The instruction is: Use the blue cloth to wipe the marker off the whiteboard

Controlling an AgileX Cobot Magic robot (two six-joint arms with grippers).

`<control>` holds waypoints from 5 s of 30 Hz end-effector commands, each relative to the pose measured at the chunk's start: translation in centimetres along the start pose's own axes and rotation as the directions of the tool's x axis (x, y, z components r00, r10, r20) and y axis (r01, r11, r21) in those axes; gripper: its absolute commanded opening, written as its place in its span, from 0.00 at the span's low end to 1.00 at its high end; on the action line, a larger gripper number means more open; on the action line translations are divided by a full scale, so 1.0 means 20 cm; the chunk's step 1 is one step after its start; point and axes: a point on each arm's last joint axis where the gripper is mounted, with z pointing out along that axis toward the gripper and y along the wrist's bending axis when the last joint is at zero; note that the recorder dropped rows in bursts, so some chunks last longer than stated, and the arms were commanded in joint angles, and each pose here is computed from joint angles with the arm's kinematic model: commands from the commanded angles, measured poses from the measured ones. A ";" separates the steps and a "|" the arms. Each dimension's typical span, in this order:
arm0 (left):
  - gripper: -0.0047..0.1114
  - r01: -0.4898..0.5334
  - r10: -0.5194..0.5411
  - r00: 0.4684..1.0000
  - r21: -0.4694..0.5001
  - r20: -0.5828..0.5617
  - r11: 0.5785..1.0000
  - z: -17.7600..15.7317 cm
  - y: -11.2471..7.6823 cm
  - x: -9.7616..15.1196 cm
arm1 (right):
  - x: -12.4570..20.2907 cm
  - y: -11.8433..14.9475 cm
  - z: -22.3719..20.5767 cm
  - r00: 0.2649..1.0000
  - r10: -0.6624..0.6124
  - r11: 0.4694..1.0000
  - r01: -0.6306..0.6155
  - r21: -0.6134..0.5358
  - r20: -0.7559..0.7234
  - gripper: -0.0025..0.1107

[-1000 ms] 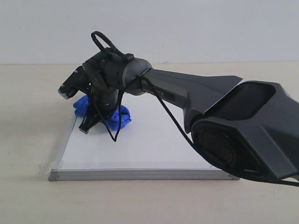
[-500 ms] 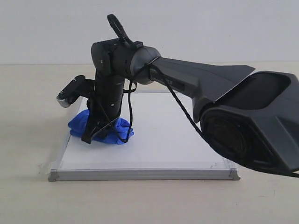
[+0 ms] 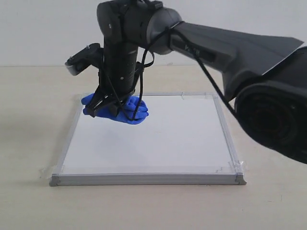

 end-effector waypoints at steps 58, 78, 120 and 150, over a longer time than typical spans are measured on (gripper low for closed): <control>0.08 0.000 0.000 1.000 0.003 0.003 1.000 0.00 0.00 -0.01 | 1.14 -0.60 0.02 0.694 0.712 0.608 -0.685 0.402 0.107 0.69; 0.08 0.000 0.000 1.000 0.003 0.003 1.000 0.00 0.00 -0.01 | 1.20 -0.51 0.02 0.713 0.683 0.640 -0.689 0.340 0.160 0.03; 0.08 0.000 0.000 1.000 0.003 0.003 1.000 0.00 0.00 -0.01 | 1.48 0.16 -0.89 0.528 0.691 0.591 -0.806 0.036 0.493 0.03; 0.08 0.000 0.000 1.000 0.003 0.003 1.000 0.00 0.00 -0.01 | 2.07 0.48 -0.63 0.015 0.474 0.642 -0.690 -0.334 0.880 0.03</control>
